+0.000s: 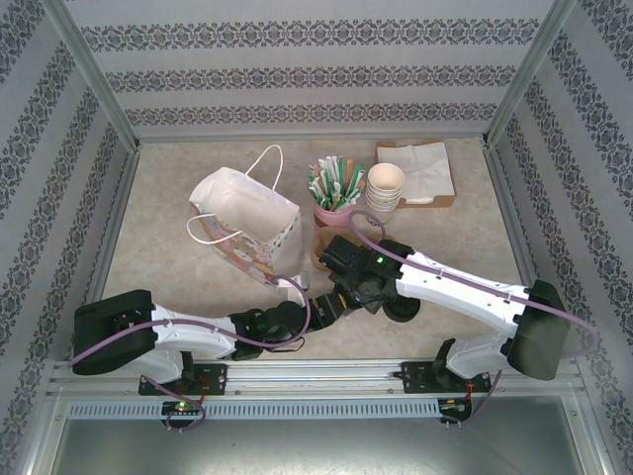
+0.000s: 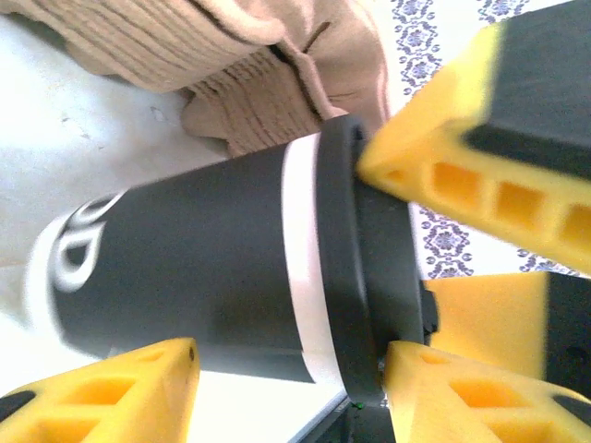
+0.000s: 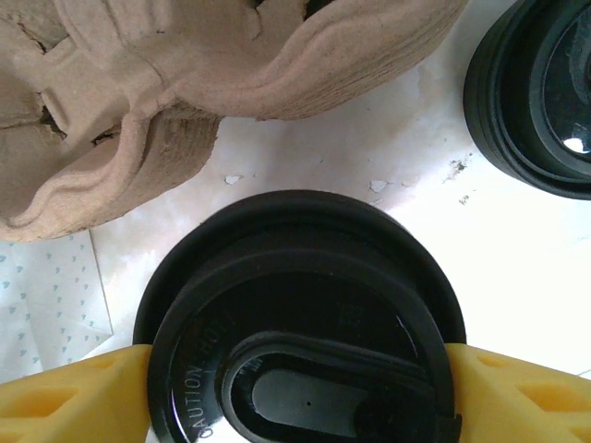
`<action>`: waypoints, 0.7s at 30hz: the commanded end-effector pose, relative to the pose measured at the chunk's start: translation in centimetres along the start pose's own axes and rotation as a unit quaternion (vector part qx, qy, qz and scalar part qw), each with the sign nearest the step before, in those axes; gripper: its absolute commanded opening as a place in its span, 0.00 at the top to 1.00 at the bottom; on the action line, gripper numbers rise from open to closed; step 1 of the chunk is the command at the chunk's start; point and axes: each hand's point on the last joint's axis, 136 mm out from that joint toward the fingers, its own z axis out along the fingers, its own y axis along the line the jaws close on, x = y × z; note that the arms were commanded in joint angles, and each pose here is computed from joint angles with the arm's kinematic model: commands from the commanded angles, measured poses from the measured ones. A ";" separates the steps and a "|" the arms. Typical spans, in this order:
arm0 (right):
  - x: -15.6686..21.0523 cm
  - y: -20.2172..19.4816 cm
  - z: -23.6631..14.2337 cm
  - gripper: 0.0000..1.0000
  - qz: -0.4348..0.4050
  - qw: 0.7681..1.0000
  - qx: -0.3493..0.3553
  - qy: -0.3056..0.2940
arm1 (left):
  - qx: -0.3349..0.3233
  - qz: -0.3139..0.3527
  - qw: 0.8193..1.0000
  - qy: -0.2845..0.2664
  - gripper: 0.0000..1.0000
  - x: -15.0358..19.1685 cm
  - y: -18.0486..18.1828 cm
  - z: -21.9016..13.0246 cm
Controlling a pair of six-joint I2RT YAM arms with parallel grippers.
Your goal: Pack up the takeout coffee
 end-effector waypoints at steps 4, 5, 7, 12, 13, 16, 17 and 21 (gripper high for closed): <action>-0.3 0.6 -1.0 0.20 -0.015 1.000 -0.007 -0.007 | -0.026 -0.004 1.000 -0.013 0.44 -0.4 2.1 -0.1; -0.2 0.7 -0.9 0.20 -0.016 1.000 -0.007 -0.006 | -0.025 -0.005 1.000 -0.015 0.44 -0.5 2.1 -0.1; -0.1 0.6 -0.8 0.19 -0.015 1.000 -0.003 -0.005 | -0.020 -0.005 1.000 -0.018 0.44 -0.7 1.7 -0.2; -0.1 0.6 -0.6 0.19 -0.014 1.000 -0.001 -0.004 | -0.003 0.007 1.000 -0.013 0.44 -0.9 -0.3 -0.2; -0.2 0.7 -0.6 0.19 -0.014 1.000 -0.003 -0.005 | -0.001 0.010 1.000 -0.013 0.44 -1.0 -0.7 -0.3; -0.4 1.0 -1.0 0.16 -0.019 1.000 -0.012 -0.011 | -0.002 0.020 1.000 -0.016 0.44 -1.4 -1.3 -0.7; -0.5 1.2 -1.1 0.16 -0.021 1.000 -0.017 -0.013 | -0.003 0.022 1.000 -0.017 0.44 -1.5 -1.3 -0.8; -1.0 2.1 -2.0 0.13 -0.044 0.998 -0.037 -0.025 | -0.009 0.047 0.999 -0.013 0.44 -1.8 -1.9 -1.5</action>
